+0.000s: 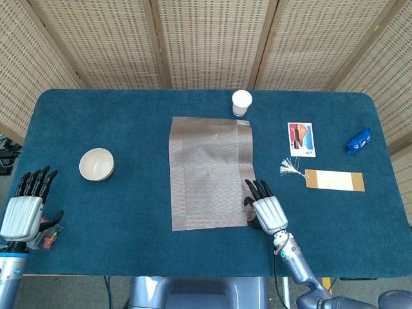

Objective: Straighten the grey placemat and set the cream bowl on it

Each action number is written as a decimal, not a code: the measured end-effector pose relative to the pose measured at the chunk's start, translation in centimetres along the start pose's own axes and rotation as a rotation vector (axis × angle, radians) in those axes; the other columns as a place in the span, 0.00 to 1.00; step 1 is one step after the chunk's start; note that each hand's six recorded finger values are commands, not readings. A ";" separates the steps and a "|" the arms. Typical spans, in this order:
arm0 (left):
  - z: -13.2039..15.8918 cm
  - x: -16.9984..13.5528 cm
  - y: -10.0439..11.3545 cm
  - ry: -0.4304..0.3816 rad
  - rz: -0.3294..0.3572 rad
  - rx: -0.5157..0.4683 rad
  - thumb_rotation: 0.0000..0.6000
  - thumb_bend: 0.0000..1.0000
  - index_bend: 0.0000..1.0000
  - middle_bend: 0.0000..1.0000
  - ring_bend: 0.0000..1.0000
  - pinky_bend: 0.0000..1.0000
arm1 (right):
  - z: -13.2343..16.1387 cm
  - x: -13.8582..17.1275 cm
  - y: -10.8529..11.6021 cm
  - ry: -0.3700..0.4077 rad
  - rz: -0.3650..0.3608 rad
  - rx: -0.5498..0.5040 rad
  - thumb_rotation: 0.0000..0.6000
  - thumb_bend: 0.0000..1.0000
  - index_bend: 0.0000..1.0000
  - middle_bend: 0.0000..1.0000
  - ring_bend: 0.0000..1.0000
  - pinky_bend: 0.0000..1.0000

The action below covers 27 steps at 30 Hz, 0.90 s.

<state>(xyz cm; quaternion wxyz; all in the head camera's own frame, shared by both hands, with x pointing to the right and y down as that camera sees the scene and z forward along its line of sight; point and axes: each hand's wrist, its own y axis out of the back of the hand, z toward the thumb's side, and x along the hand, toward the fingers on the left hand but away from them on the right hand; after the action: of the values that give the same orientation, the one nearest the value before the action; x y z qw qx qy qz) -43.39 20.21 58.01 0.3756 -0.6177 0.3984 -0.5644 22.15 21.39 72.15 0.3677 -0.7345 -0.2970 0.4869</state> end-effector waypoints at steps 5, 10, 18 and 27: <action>0.0 0.0 -0.1 0.000 -0.003 -0.002 1.00 0.26 0.04 0.00 0.00 0.00 | -0.1 0.0 -0.1 -0.003 0.001 0.003 1.00 0.38 0.46 0.00 0.00 0.00; 0.1 0.0 -0.2 -0.003 -0.008 -0.004 1.00 0.26 0.04 0.00 0.00 0.00 | -0.2 0.1 -0.1 -0.011 0.007 0.011 1.00 0.43 0.48 0.00 0.00 0.00; 0.1 0.0 -0.2 -0.006 -0.012 -0.006 1.00 0.26 0.05 0.00 0.00 0.00 | -0.8 0.3 0.0 -0.039 0.015 0.028 1.00 0.48 0.48 0.00 0.00 0.00; 0.3 -0.1 -0.3 -0.008 -0.016 -0.006 1.00 0.26 0.05 0.00 0.00 0.00 | -1.2 0.3 0.1 -0.056 0.020 0.033 1.00 0.46 0.49 0.00 0.00 0.00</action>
<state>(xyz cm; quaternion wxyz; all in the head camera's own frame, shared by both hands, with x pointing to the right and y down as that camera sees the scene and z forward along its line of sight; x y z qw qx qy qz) -43.12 20.41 58.27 0.3710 -0.6242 0.3937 -0.5637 23.37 21.27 72.22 0.3664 -0.7173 -0.2920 0.5157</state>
